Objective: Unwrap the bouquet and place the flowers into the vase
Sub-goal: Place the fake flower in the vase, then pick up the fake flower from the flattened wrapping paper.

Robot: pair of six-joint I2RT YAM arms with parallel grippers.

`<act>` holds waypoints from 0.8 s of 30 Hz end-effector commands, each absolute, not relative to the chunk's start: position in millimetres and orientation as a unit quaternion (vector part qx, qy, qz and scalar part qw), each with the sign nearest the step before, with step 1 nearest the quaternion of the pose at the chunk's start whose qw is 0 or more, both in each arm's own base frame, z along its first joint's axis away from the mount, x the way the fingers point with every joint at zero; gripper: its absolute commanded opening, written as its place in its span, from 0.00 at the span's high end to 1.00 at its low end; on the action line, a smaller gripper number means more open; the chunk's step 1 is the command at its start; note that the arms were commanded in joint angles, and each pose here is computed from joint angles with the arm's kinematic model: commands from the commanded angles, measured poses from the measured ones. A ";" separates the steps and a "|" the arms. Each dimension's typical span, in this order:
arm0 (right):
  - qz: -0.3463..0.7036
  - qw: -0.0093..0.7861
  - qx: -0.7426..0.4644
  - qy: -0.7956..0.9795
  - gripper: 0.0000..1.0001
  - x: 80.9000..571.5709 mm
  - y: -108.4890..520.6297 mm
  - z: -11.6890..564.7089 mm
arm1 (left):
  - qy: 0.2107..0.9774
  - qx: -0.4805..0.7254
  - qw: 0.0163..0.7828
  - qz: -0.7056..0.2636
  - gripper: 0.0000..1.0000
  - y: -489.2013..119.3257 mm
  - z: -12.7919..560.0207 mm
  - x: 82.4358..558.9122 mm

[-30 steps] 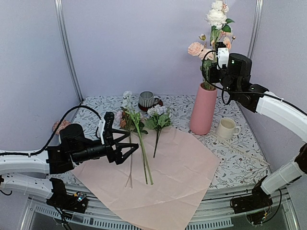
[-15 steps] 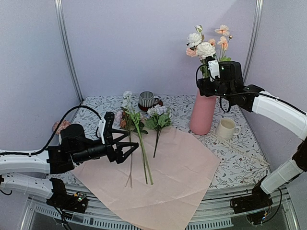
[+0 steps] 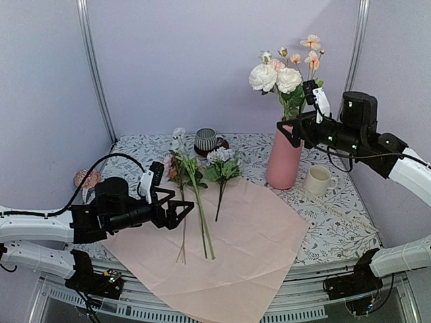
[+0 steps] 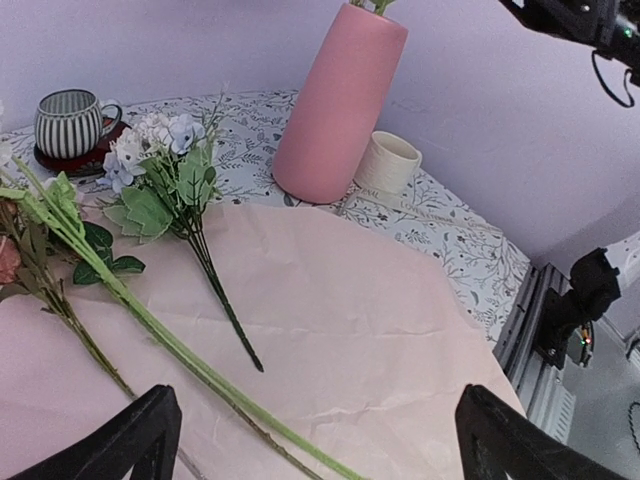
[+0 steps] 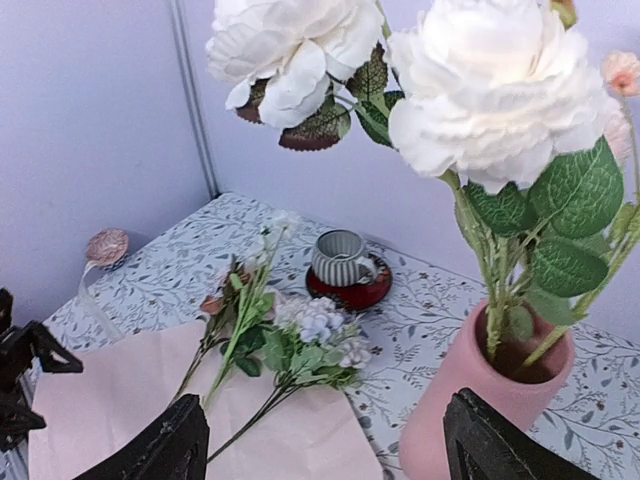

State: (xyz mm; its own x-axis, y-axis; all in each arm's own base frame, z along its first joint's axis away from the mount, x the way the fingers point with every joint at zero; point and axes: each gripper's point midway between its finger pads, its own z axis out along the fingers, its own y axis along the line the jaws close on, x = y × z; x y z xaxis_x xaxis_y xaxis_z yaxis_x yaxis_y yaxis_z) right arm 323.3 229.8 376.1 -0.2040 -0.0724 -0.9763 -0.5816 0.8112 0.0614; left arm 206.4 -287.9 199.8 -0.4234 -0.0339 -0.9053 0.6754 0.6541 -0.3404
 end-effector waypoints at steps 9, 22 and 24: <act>0.342 0.556 -0.346 0.674 0.17 258.7 318.4 327.4 | 0.819 0.142 0.470 -0.299 0.03 -265.5 174.9 229.4; 0.363 0.524 -0.366 0.678 0.16 286.9 375.2 252.5 | 0.861 0.085 0.407 -0.292 0.17 -236.1 139.2 239.0; 0.369 0.525 -0.352 0.682 0.16 289.0 374.8 235.8 | 0.867 0.081 0.398 -0.289 0.18 -235.1 131.6 240.0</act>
State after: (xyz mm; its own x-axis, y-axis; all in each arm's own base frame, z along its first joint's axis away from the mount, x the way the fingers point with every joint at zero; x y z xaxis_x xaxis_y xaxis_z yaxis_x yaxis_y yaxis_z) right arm 286.3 368.2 247.3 -0.1977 -0.1698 -0.9654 -0.8711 0.4821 0.0936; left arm 242.6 -238.8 149.3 -0.6195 -0.1025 -0.7783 0.3989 0.8128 -0.4245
